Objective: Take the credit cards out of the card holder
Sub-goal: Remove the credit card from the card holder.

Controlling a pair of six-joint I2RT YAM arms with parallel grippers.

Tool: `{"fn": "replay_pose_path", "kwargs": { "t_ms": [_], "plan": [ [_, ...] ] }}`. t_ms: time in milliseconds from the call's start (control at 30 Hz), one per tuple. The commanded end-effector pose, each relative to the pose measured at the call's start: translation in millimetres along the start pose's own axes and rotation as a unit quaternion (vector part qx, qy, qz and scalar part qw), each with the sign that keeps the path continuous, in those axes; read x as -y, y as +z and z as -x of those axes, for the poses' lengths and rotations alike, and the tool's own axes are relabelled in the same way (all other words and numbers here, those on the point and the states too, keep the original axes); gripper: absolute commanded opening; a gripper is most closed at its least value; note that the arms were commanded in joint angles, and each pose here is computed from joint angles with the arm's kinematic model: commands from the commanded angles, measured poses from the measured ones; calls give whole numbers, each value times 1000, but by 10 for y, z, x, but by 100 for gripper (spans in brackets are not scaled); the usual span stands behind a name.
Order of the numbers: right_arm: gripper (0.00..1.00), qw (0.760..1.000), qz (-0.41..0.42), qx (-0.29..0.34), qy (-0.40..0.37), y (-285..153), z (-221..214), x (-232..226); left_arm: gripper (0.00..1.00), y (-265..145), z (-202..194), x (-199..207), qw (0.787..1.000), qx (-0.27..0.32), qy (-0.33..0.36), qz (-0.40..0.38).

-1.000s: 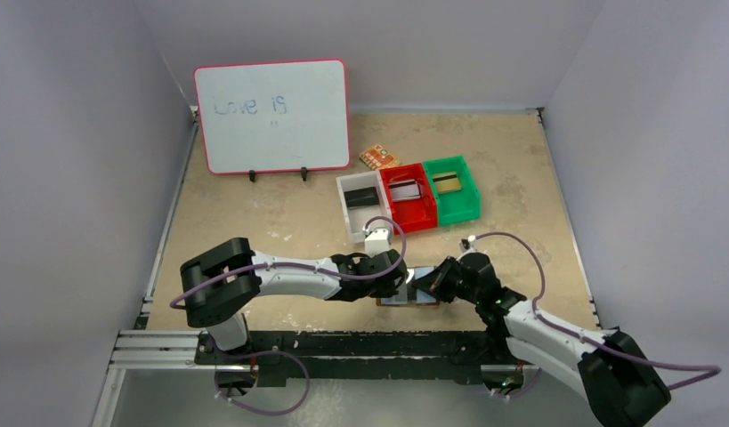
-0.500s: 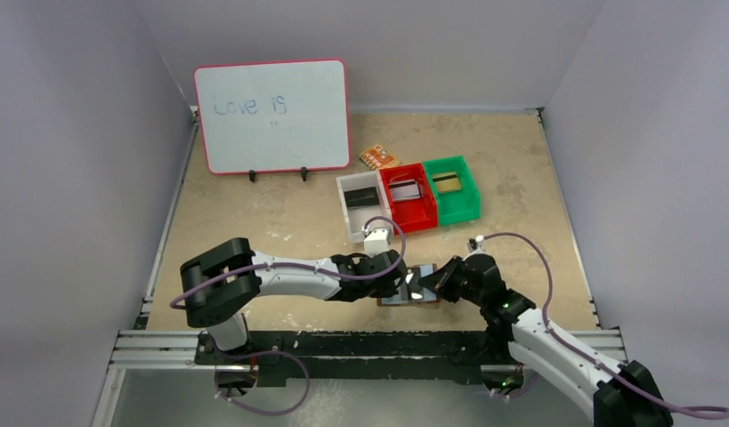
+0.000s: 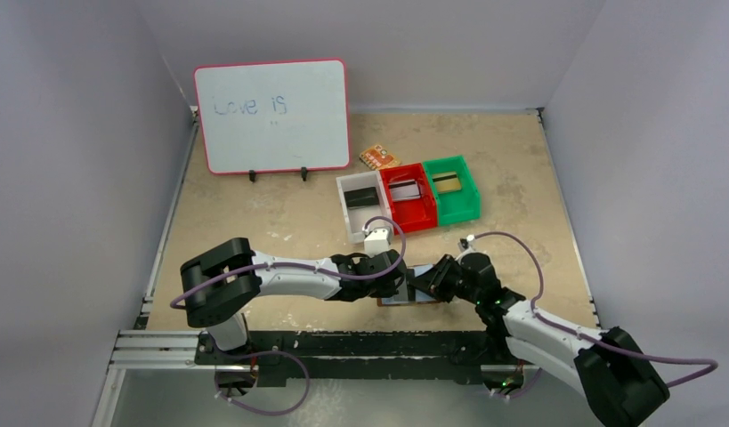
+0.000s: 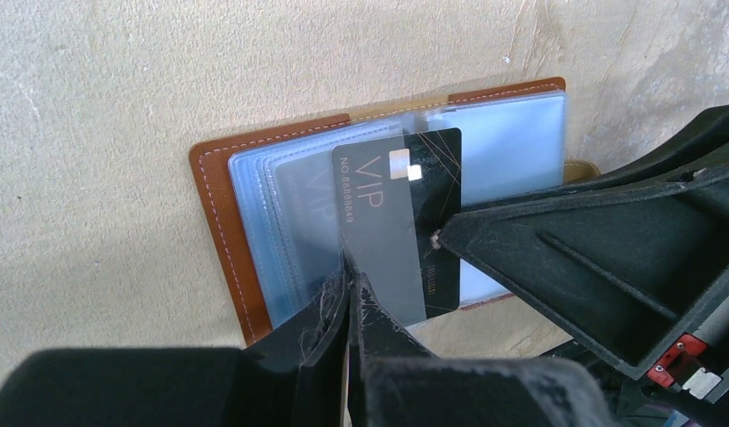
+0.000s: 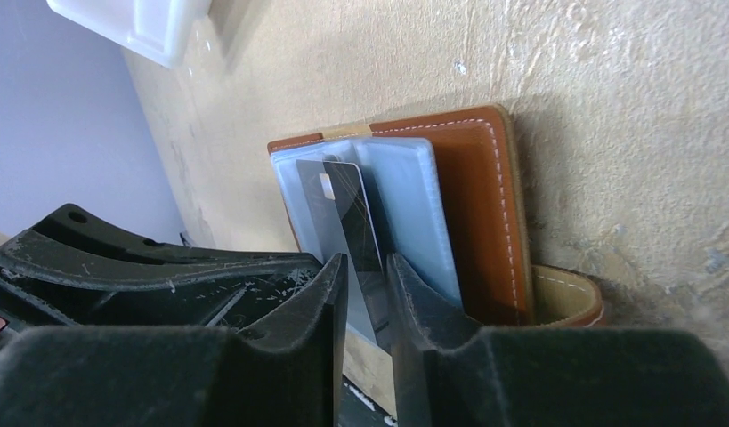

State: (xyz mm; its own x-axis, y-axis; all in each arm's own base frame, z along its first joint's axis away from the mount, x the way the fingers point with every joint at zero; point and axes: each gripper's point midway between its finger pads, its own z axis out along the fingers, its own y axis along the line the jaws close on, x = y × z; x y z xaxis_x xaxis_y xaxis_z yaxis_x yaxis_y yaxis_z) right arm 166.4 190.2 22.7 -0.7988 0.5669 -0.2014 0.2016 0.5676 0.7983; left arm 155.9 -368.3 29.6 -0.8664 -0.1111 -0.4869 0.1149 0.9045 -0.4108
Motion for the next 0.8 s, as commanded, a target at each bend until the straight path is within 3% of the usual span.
{"fn": "replay_pose_path", "kwargs": {
  "t_ms": [0,400,767],
  "plan": [
    [27,1000,26,0,7,12,2,-74,1,70,-235,-339,997,-37,36,52],
    [31,1000,13,-9,6,71,-40,33,0,93,-264,-328,997,-43,38,50],
    [0,1000,-30,3,-5,93,61,64,0,72,-216,-366,997,-33,38,61]
  ]
}}
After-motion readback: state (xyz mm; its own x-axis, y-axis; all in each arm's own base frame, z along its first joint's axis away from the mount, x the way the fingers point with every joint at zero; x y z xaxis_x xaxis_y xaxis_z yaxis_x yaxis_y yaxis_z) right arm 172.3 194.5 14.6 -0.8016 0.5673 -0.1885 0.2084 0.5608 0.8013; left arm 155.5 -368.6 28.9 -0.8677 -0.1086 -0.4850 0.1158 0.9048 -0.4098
